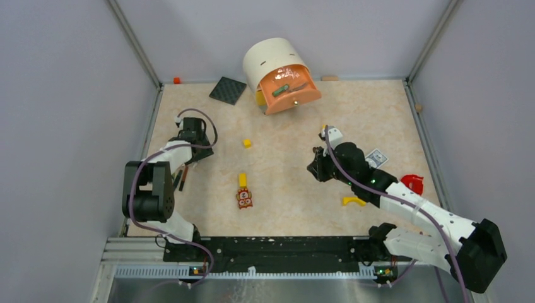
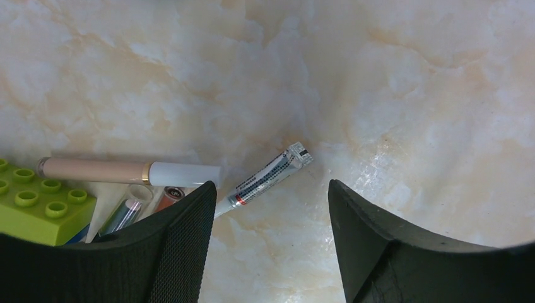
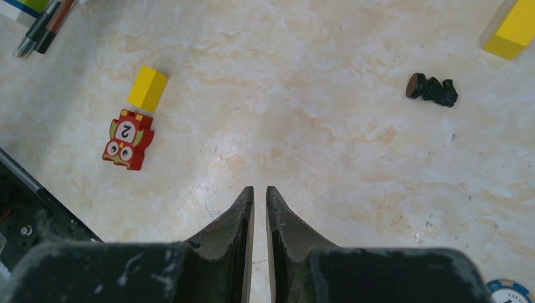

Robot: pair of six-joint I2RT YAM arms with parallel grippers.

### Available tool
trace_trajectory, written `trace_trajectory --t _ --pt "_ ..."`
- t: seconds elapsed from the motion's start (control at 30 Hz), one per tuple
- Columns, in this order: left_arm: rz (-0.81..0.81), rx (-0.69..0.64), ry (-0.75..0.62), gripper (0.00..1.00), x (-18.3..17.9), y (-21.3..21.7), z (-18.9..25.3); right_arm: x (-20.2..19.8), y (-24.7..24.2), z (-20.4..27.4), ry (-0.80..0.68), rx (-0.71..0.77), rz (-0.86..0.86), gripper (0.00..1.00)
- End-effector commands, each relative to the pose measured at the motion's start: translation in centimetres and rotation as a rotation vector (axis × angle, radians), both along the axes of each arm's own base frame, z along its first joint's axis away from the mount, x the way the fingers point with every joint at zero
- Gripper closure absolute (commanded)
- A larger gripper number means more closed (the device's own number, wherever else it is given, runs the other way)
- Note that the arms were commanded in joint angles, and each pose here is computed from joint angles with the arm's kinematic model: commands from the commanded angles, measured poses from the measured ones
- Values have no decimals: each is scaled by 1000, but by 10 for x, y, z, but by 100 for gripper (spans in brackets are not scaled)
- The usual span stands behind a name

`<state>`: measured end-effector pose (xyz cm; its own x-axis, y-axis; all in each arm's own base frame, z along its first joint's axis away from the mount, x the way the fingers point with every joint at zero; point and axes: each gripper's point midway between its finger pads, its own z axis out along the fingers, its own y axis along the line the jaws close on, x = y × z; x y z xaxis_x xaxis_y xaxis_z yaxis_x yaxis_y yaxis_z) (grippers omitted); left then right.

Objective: Organize the makeup
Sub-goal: Pick up the lipstick at the center of the board.

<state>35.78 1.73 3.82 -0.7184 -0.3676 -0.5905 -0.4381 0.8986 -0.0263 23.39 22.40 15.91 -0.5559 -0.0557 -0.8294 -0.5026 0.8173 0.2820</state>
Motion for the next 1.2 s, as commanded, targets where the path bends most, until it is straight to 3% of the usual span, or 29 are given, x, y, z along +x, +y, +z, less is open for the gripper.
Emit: trace_trajectory --t 0.0,0.5,0.67,1.17 --pt "-9 -7 -57 30 17 0 8 8 6 25 -49 25 7 88" --pt "-12 -29 2 35 15 2 -4 9 10 27 -42 37 11 89" --pt "-28 -55 29 47 15 -3 -8 10 11 26 -36 41 7 89" --pt "-71 -125 42 64 11 -18 -13 7 5 23 -33 26 -1 89"
